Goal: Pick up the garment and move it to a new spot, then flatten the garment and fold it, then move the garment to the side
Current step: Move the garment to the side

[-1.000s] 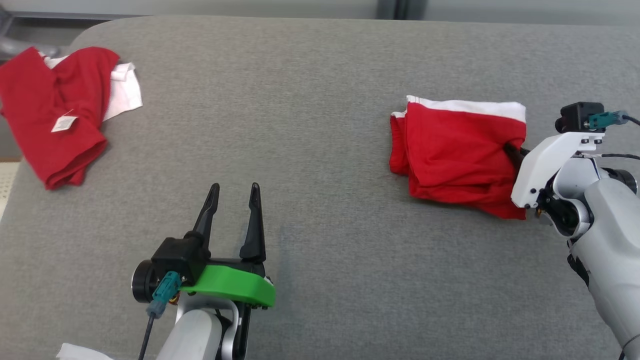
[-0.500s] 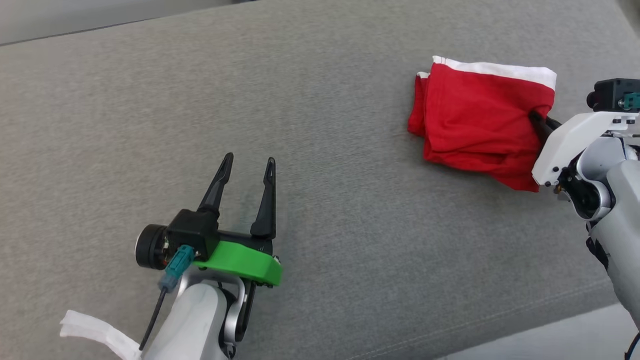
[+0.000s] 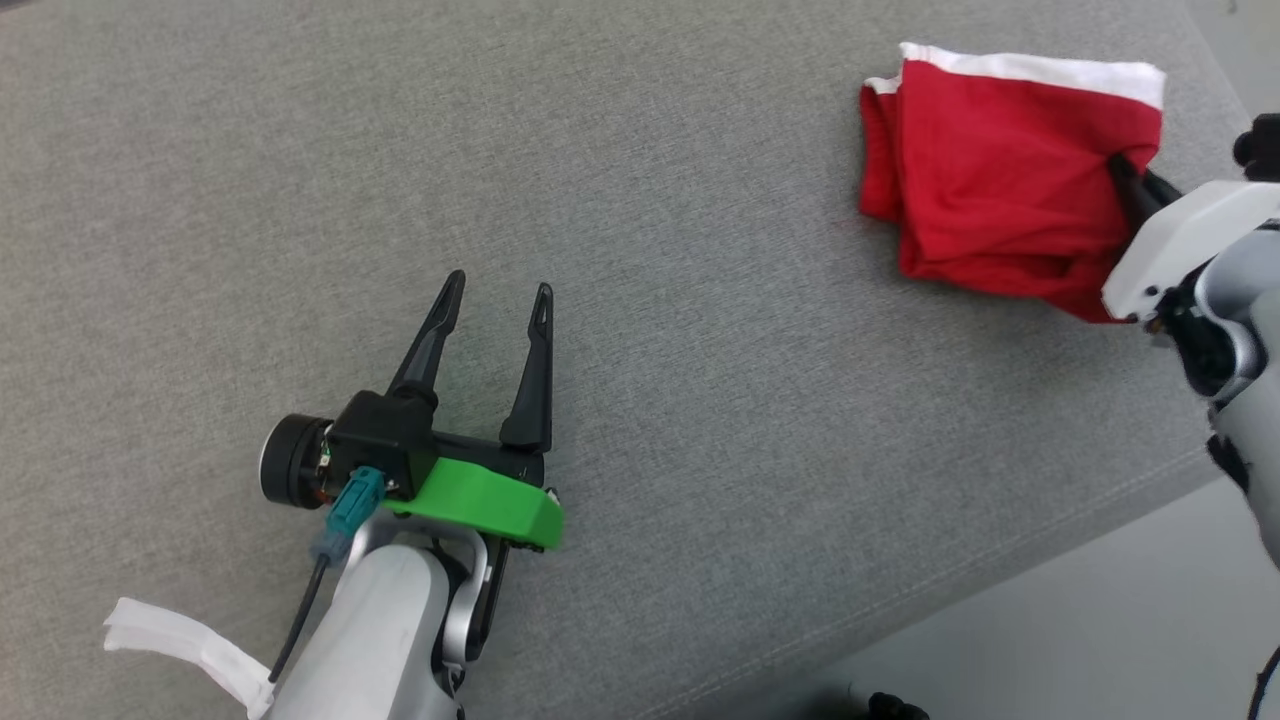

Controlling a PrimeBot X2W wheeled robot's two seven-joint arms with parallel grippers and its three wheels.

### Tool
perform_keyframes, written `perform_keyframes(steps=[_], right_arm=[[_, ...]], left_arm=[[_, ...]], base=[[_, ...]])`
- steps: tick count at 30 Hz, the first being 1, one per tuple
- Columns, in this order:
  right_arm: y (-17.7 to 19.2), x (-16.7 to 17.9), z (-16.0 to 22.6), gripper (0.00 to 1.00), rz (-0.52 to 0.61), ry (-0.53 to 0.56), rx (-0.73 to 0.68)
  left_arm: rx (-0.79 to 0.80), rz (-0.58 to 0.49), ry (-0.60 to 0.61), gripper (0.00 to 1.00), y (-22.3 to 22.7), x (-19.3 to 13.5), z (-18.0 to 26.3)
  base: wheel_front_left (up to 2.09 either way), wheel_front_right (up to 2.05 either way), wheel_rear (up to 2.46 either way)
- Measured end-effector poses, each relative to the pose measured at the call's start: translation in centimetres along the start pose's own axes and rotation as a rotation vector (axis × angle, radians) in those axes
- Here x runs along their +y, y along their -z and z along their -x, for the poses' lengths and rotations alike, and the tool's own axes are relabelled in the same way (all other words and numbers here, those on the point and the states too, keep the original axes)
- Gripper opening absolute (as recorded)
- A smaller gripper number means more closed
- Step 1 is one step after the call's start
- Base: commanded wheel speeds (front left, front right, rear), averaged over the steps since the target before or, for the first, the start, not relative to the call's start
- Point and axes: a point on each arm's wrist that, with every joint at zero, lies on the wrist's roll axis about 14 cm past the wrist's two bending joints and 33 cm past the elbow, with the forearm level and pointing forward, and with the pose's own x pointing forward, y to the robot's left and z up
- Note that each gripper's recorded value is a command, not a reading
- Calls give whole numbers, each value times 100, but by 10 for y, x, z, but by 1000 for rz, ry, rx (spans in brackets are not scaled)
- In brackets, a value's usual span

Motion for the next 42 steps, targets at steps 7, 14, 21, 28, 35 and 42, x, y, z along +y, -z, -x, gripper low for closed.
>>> perform_keyframes(steps=[7, 14, 21, 28, 35, 42], right_arm=[[-40, -13, -33, 0, 150, 37, -47], [-67, -20, -69, 0, 271, 81, -62], [-68, -18, -98, 89, 308, 107, -79], [-66, -22, -100, 100, 330, 133, -84], [-88, -3, -88, 100, 305, 97, -168], [-116, 42, -66, 100, 285, -9, -296]], left_arm=[[-15, -11, -83, 100, -4, 32, 7], [-7, -24, -181, 100, 0, 66, 21], [13, -29, -248, 100, 9, 90, 33], [9, -32, -257, 100, 8, 93, 35], [-25, -42, -245, 100, -8, 86, 33], [-54, -48, -296, 100, -28, 94, 42]], base=[[0, 0, 0], [0, 0, 0], [0, 0, 0], [0, 0, 0], [0, 0, 0], [0, 0, 0]])
